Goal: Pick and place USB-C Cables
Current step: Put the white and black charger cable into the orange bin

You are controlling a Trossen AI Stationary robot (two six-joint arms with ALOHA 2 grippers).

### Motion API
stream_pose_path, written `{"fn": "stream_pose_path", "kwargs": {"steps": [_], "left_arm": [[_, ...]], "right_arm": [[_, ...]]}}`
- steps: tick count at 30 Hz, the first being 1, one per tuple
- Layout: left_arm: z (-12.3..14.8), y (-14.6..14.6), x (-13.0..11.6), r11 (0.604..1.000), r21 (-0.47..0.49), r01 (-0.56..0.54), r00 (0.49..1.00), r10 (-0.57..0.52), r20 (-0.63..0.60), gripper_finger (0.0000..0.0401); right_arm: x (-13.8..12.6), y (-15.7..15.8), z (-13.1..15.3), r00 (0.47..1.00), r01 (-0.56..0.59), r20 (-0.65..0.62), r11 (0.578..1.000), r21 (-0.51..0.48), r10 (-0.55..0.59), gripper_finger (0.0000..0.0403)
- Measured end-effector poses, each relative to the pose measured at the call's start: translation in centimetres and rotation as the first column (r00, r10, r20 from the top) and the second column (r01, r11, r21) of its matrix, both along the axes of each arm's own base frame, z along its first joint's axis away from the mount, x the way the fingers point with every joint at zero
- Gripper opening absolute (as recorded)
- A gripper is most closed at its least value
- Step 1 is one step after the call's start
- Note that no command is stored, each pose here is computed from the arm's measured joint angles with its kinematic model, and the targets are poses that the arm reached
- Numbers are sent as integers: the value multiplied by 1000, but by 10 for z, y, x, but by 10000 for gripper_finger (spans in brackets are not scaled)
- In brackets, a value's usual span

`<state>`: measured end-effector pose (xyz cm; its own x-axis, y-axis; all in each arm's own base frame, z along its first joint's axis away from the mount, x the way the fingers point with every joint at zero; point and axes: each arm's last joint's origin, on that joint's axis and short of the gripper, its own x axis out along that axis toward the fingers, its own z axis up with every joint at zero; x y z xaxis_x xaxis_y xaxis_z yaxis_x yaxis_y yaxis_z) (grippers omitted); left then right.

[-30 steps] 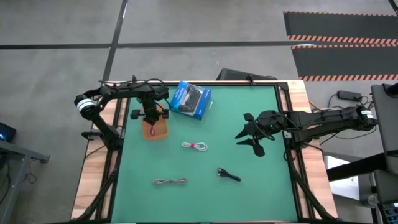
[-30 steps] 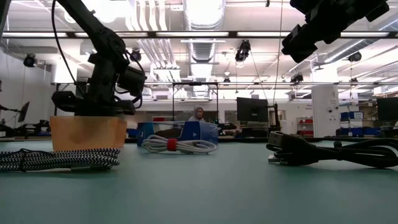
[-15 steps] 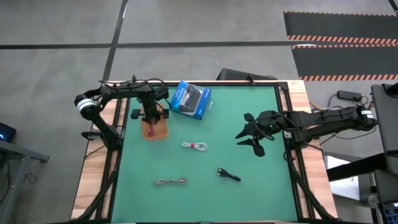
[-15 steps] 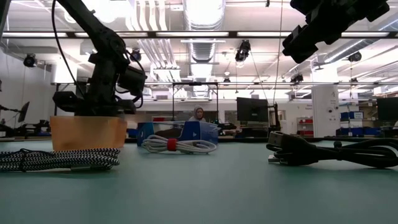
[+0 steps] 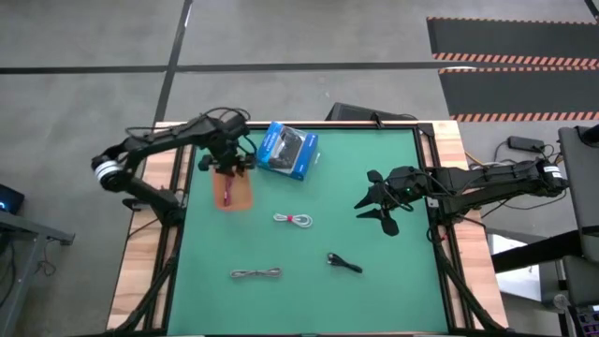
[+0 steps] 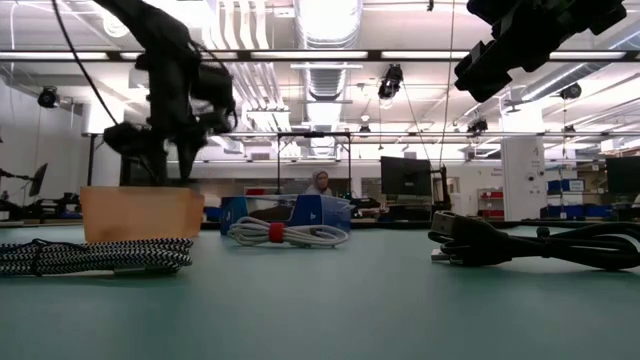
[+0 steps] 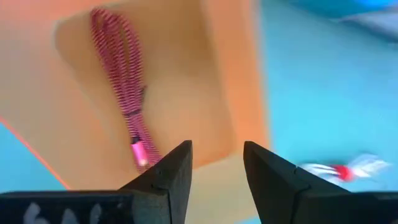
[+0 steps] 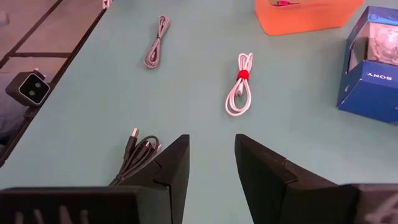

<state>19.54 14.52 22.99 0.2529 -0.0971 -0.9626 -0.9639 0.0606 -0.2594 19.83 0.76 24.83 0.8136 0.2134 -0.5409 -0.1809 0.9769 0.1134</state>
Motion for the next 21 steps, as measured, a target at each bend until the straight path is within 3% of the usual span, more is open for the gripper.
{"fn": "stream_pose_path", "kwargs": {"steps": [5,11,17,21], "left_arm": [[39,-20,1,988,146,44,991,-62,117,130],[78,-54,17,918,387,84,945,-196,262,130],[99,-94,50,819,562,114,814,-402,420,130],[98,-120,70,737,650,184,720,-551,422,130]], "right_arm": [[0,0,0,1000,0,-1,1000,0,0,118],[0,0,0,1000,-1,-1,1000,-2,1,118],[0,0,0,1000,-2,1,1000,-2,2,118],[0,0,1,1000,-1,1,1000,-2,1,118]]}}
